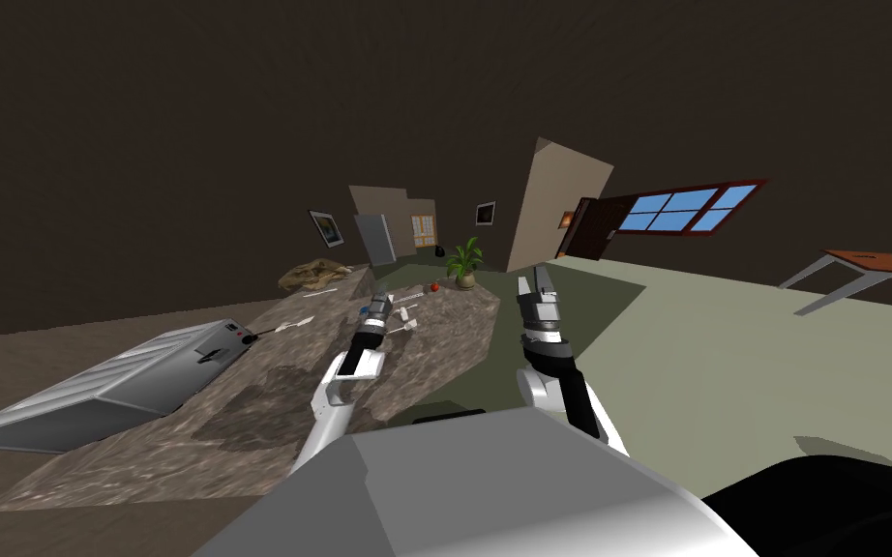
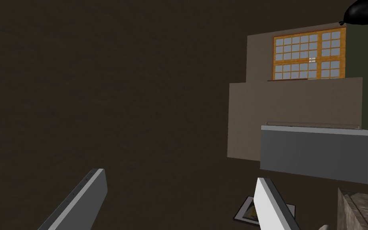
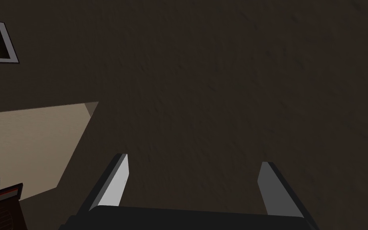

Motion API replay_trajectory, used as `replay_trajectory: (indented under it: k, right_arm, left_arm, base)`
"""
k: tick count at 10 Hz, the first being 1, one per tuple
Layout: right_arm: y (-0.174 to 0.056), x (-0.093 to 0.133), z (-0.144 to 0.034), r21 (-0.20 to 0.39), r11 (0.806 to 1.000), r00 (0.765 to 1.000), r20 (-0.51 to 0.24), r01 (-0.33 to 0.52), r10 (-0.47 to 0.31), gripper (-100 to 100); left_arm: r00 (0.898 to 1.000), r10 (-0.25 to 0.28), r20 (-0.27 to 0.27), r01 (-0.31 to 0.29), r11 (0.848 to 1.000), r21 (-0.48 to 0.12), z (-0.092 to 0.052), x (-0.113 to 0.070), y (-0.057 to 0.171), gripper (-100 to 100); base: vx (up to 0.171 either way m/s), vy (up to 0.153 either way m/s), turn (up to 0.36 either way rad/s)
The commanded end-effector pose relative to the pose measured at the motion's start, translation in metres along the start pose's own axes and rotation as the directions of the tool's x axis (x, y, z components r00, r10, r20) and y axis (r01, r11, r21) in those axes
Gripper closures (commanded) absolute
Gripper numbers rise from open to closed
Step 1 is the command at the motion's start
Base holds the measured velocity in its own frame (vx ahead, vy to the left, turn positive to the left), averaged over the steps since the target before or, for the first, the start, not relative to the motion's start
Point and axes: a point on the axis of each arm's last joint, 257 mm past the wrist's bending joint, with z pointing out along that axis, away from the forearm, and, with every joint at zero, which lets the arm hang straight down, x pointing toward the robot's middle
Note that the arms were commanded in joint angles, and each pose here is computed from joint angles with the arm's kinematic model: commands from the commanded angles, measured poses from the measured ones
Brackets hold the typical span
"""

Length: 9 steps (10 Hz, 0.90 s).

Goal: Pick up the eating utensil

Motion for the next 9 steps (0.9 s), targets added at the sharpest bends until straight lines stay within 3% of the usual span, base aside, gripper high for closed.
replay_trajectory:
  k: [1,4,6,9]
  right_arm:
    - [0.000,0.000,0.000,0.000,1.000,1.000,0.000,0.000,0.000,0]
    - [0.000,0.000,0.000,0.000,1.000,1.000,0.000,0.000,0.000,0]
    - [0.000,0.000,0.000,0.000,1.000,1.000,0.000,0.000,0.000,0]
    - [0.000,0.000,0.000,0.000,1.000,1.000,0.000,0.000,0.000,0]
  left_arm:
    - [1.000,0.003,0.000,-0.003,1.000,-0.028,0.004,-0.001,0.007,-100]
    - [0.999,0.041,-0.004,-0.042,0.992,-0.121,0.028,-0.004,0.037,-100]
    - [0.999,0.041,-0.004,-0.041,0.987,-0.156,0.030,-0.004,0.048,-100]
    - [0.997,0.076,-0.005,-0.075,0.965,-0.250,0.051,-0.011,0.075,-100]
  base:
    - [-0.029,-0.001,-0.001]
    - [-0.046,0.005,-0.039]
    - [-0.031,0.002,-0.010]
    - [-0.039,0.003,-0.035]
